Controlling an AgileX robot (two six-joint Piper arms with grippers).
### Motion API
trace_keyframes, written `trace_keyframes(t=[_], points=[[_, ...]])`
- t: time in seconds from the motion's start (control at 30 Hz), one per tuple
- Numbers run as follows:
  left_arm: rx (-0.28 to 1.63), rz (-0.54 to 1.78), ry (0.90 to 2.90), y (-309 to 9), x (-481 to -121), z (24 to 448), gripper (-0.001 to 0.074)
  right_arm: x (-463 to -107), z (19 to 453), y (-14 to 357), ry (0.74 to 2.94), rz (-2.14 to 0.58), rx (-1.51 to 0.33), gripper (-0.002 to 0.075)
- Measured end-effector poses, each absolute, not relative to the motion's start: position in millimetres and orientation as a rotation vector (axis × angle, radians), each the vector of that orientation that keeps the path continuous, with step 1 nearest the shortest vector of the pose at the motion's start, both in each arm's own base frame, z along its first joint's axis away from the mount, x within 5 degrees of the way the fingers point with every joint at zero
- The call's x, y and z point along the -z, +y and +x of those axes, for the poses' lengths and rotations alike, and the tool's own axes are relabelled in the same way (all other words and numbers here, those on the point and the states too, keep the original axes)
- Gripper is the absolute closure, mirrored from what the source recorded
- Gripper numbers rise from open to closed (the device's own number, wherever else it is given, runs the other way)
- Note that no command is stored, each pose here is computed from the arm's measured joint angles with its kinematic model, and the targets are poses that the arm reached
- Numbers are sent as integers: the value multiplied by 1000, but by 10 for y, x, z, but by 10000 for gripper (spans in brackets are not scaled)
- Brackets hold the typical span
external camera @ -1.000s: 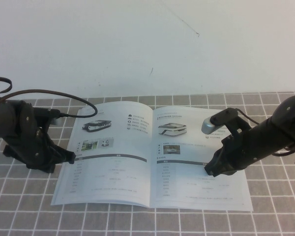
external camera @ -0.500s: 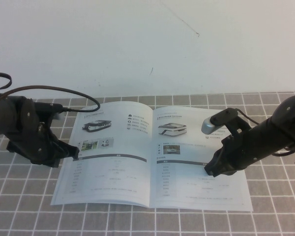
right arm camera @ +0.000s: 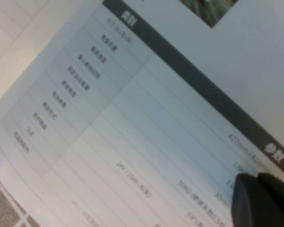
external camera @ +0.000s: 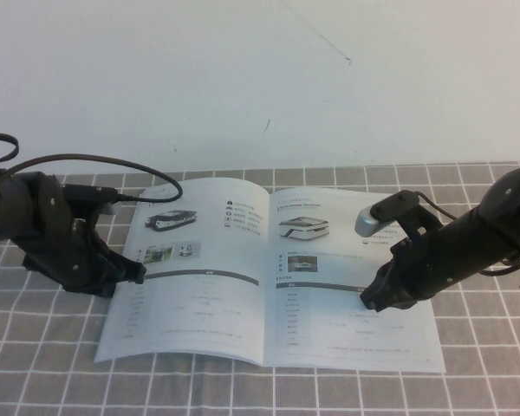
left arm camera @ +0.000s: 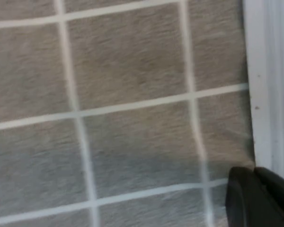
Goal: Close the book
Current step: 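Close the open booklet and leave it lying on the table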
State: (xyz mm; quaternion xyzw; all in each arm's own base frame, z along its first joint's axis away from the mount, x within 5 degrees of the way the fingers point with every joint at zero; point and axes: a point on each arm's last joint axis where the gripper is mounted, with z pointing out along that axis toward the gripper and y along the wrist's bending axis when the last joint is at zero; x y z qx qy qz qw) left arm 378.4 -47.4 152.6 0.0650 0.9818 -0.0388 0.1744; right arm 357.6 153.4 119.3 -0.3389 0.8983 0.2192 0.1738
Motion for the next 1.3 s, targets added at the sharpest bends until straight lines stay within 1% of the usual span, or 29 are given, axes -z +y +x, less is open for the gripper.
trace_keyframes(t=[0.2,0.33,0.43,0.6,0.73,0.83,0.9,0.97,1.03,1.13,1.23,1.3], points=[[260,188,2766,-615,-1519,3784,737,-1193,3575,1533,2549,-960,-623,729],[375,153,2751,-776,-1513,3779,737,-1193,3575,1533,2549,-960,-623,729],[504,148,2721,-938,-1519,3774,737,-1192,3577,1526,2550,-960,-621,729],[761,165,2572,-1219,-1634,3792,737,-1192,3570,1528,2553,-967,-628,729],[959,87,2433,-1335,-1836,3813,737,-1192,3554,1532,2545,-1009,-637,729],[1180,15,2307,-1424,-2018,3813,737,-1196,3534,1533,2540,-1066,-646,729],[1310,67,2236,-1484,-2114,3776,737,-1216,3519,1525,2536,-1113,-638,729],[1395,137,2191,-1532,-2184,3731,737,-1263,3503,1514,2525,-1167,-623,729],[1445,176,2167,-1567,-2227,3702,737,-1327,3484,1495,2519,-1220,-598,729],[1459,213,2135,-1573,-2324,3675,737,-1478,3451,1444,2515,-1284,-528,729],[1451,244,2086,-1561,-2505,3623,737,-1714,3395,1330,2527,-1339,-370,729],[1404,251,2049,-1534,-2668,3587,737,-1871,3358,1261,2539,-1332,-278,729]])
